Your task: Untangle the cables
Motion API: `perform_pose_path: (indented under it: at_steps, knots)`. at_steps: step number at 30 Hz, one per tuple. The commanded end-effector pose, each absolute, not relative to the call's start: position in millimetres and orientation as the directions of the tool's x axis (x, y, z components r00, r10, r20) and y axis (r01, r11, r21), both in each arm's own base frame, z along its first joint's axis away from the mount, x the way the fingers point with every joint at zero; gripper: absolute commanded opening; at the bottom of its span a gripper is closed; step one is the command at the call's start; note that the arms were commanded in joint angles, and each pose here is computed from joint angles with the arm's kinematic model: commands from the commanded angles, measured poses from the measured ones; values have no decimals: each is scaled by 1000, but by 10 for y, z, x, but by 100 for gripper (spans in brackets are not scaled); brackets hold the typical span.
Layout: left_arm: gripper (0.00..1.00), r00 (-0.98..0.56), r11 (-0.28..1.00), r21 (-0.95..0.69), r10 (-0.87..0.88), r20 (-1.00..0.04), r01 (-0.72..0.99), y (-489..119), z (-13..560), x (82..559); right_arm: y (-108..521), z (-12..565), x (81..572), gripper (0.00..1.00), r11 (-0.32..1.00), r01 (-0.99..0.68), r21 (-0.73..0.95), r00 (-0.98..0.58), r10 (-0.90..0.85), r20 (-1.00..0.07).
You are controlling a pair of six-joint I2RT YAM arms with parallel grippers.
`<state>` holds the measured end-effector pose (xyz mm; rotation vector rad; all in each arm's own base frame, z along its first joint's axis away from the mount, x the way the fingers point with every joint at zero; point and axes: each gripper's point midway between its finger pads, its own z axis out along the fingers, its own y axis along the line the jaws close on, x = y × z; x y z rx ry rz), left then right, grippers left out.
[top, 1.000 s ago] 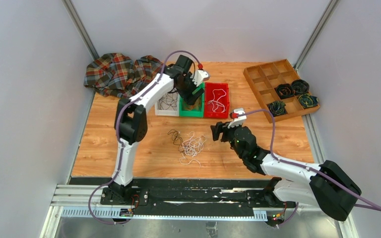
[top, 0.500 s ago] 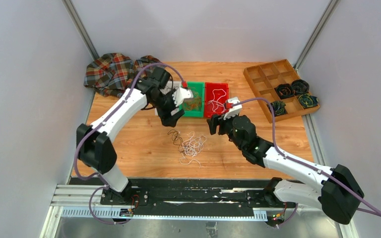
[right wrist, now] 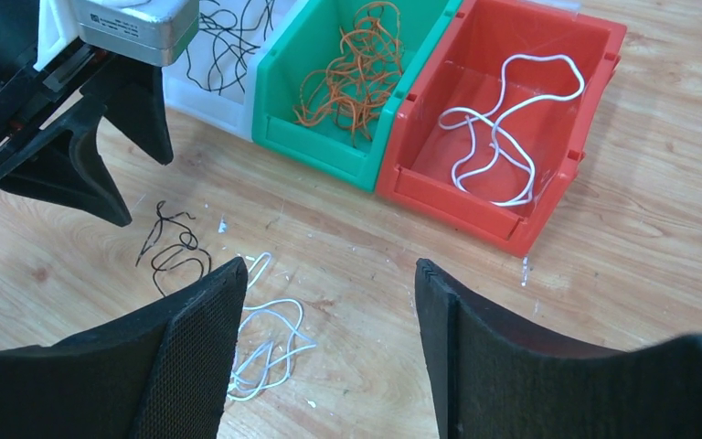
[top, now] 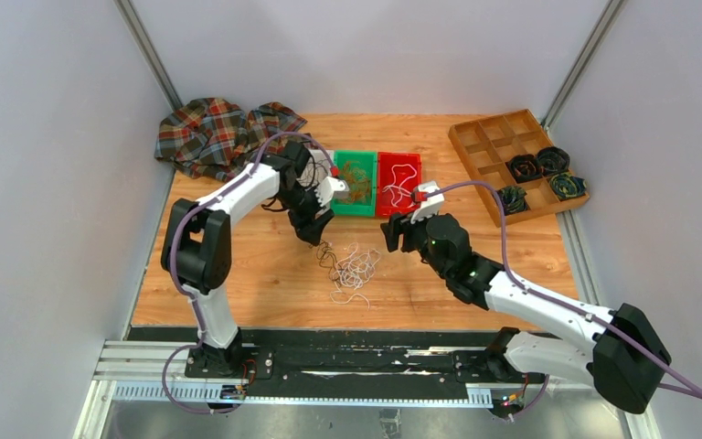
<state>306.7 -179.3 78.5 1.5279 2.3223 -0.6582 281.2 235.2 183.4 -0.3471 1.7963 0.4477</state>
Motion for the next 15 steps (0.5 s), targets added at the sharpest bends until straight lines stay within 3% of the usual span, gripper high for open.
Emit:
perform_pose_path:
  at_steps: [1, 6, 13, 15]
  knots:
    - [67, -382, 288, -253, 760, -525, 923, -1966, 661, 3114, 2426, 1799, 2797, 66, 878, -459, 138, -282, 4, -960]
    - [54, -403, 302, -271, 748, -526, 914, -2005, 531, 3140, 2442, 1817, 2807, 63, 877, -457, 145, -283, 11, -959]
    - [8, -469, 337, -328, 691, -551, 882, -2098, 718, 3068, 2480, 1843, 2825, 58, 874, -467, 138, -281, 1, -960]
    - [1, -482, 356, -325, 659, -577, 876, -2125, 916, 3053, 2488, 1880, 2825, 56, 871, -473, 133, -278, -4, -961]
